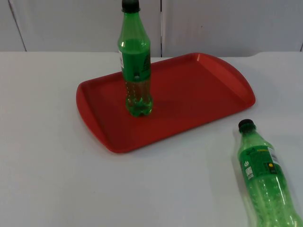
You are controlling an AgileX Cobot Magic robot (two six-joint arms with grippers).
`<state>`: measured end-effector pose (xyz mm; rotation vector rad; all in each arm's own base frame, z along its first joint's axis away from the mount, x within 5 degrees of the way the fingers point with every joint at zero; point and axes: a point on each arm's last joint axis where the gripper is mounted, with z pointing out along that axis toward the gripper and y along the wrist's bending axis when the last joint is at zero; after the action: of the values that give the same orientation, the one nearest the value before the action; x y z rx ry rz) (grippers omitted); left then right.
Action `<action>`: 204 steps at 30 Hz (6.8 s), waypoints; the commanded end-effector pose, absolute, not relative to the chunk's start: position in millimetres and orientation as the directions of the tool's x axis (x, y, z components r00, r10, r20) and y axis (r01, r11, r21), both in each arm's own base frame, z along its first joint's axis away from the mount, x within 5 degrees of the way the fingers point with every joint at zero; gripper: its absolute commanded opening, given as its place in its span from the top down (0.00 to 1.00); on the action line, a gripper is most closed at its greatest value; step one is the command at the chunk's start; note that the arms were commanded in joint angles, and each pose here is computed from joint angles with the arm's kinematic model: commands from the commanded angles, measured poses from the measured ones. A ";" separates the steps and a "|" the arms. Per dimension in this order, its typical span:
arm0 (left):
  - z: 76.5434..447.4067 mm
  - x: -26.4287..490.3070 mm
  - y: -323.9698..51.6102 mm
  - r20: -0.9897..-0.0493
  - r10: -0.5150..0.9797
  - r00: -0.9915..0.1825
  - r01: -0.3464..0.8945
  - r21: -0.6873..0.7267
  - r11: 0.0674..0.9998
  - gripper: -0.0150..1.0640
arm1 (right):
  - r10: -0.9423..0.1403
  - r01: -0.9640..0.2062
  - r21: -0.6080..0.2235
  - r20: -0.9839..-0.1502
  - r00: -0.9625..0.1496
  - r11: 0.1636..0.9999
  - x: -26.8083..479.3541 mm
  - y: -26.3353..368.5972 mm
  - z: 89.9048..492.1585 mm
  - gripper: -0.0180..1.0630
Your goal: Place the bottle upright on the tray.
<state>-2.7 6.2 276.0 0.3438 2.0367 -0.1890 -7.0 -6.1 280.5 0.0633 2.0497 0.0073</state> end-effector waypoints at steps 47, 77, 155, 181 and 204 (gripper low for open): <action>274.9 -2.7 6.4 -0.882 0.165 -0.441 0.326 0.014 0.945 0.01 | 0.032 0.036 0.018 -0.894 -0.448 0.999 -7.7 -6.1 281.8 0.06; 274.9 -2.7 6.4 -0.882 0.165 -0.441 0.326 0.014 0.945 0.01 | 0.044 -0.002 0.064 -0.716 -0.697 0.998 102.9 5.8 371.3 0.07; 274.9 -2.7 6.4 -0.882 0.165 -0.441 0.326 0.014 0.945 0.01 | 0.015 0.013 0.009 -0.214 -0.977 1.000 283.3 165.9 151.5 0.07; 274.9 -2.7 6.4 -0.882 0.165 -0.441 0.326 0.014 0.945 0.01 | 0.014 0.021 -0.034 -0.191 -0.982 0.999 298.6 176.9 90.6 0.14; 274.9 -2.7 6.4 -0.882 0.165 -0.441 0.326 0.014 0.945 0.01 | 0.030 0.033 -0.016 -0.199 -0.980 0.999 299.4 178.3 90.7 0.98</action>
<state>-2.7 6.2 275.8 0.3459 2.0381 -0.1876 299.1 175.3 88.7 0.0533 2.9534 -0.0434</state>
